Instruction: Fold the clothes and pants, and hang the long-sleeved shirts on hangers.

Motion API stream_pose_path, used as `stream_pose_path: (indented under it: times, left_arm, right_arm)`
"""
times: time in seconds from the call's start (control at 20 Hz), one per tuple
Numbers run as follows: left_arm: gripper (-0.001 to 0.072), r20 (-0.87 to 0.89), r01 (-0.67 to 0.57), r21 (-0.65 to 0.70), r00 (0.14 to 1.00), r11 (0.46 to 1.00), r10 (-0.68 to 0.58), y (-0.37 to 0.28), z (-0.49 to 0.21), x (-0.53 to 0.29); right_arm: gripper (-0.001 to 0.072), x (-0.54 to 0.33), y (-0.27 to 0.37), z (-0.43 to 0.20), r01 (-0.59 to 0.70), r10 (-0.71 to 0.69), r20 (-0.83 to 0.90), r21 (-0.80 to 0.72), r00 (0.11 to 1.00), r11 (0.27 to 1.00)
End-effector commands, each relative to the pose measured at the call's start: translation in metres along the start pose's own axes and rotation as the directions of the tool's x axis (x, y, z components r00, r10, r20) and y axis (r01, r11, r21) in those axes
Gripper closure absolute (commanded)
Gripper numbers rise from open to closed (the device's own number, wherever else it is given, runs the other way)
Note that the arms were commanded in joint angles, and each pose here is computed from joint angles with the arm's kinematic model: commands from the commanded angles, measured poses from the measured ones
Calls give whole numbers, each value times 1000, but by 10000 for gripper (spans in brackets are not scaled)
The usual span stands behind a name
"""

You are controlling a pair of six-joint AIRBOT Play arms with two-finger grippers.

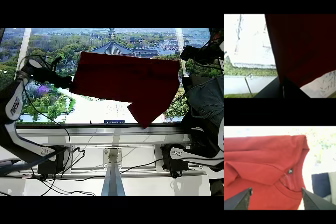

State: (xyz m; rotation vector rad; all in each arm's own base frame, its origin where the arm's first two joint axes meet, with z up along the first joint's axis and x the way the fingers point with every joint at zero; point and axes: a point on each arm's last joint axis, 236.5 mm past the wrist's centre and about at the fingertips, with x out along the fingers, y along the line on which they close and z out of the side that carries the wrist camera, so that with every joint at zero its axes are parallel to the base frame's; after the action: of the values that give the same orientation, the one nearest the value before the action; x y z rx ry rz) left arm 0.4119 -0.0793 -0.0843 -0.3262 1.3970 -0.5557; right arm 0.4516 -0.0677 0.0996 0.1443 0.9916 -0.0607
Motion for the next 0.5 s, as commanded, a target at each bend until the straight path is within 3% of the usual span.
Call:
stream_pose_path:
  times: [0.0,0.05,0.2,0.3,0.45]
  left_arm:
    - [694,120,-193,97,976,976,181,5,16,-58]
    - [694,150,-237,120,964,964,218,3,16,-79]
    - [694,197,-275,101,948,956,251,2,-1,-111]
    - [694,184,-274,51,948,960,260,10,-30,-114]
    - [693,202,-293,-39,934,955,295,30,-69,-108]
  right_arm:
    - [176,-45,5,-18,6,-7,-33,-31,999,1000]
    - [235,-54,4,-27,10,-13,-61,-53,998,999]
    - [236,-61,10,-73,-16,5,-171,-61,985,998]
    - [309,-56,19,-119,-55,45,-240,-34,970,998]
    - [333,-42,60,-207,-202,222,-325,93,919,975]
